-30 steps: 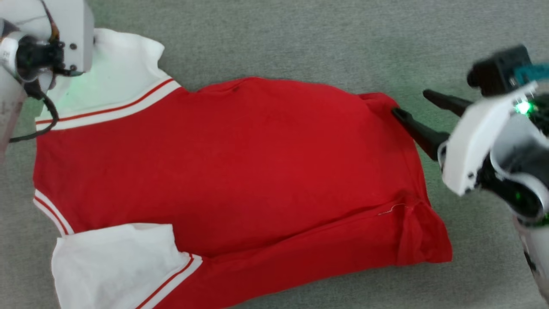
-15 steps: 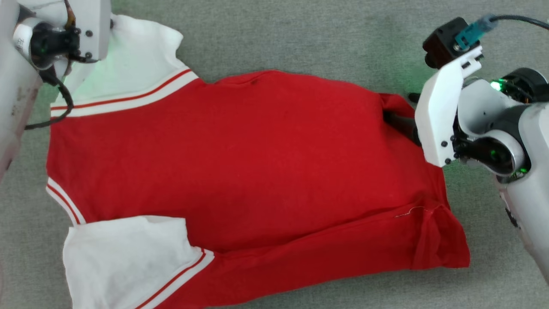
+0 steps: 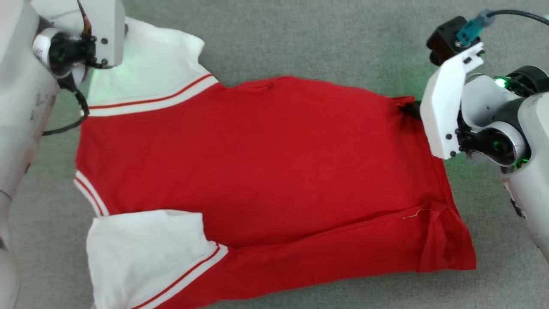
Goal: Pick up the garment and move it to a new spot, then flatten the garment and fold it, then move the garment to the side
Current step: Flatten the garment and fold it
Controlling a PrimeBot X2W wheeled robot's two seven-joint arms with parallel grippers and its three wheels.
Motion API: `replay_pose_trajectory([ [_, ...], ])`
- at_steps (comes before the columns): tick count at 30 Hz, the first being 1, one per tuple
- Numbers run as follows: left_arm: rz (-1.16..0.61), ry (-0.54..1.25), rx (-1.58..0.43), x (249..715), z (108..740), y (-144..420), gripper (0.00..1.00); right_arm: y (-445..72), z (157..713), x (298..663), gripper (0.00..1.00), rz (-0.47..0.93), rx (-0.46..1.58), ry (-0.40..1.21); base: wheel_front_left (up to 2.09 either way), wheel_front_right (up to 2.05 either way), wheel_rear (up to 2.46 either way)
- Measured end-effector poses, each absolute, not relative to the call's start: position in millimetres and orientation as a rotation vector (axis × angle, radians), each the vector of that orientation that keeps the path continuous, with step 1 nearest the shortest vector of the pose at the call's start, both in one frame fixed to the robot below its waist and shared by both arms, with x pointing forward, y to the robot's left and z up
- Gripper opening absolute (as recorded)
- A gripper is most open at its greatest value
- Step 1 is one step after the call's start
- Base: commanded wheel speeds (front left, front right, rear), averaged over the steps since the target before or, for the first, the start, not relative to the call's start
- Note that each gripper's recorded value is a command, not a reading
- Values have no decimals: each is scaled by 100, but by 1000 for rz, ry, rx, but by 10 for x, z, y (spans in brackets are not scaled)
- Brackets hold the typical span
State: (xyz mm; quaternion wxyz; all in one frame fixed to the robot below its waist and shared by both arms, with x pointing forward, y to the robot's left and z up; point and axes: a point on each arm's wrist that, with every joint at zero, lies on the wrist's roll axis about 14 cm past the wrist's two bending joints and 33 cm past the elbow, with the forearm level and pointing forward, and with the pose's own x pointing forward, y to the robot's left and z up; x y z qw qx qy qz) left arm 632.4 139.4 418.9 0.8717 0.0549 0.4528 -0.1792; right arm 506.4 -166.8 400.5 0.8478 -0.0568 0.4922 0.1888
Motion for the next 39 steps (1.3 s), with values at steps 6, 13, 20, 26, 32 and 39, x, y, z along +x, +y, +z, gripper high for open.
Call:
replay_pose_trajectory([
  [6, -399, 857, 85, 6267, 4583, 1342, 0, -1720, 4216, 5119, 0, 381, -120, 919, 0, 0, 0],
  [13, -416, 810, 73, 5994, 4930, 1427, 0, -1769, 4431, 5017, 0, 372, -112, 818, 0, 0, 0],
  [20, -429, 779, 68, 5596, 5175, 1594, 0, -1854, 4582, 4817, 0, 348, -74, 751, 0, 0, 0],
  [26, -435, 772, 42, 5152, 5298, 1672, 0, -1876, 4645, 4614, 0, 341, -54, 725, 0, 0, 0],
  [32, -438, 801, -4, 4582, 5288, 1671, 0, -1869, 4652, 4388, 0, 336, -34, 720, 0, 0, 0],
  [39, -425, 884, -83, 3936, 5093, 1636, 0, -1869, 4570, 4119, 0, 327, 1, 741, 0, 0, 0],
])
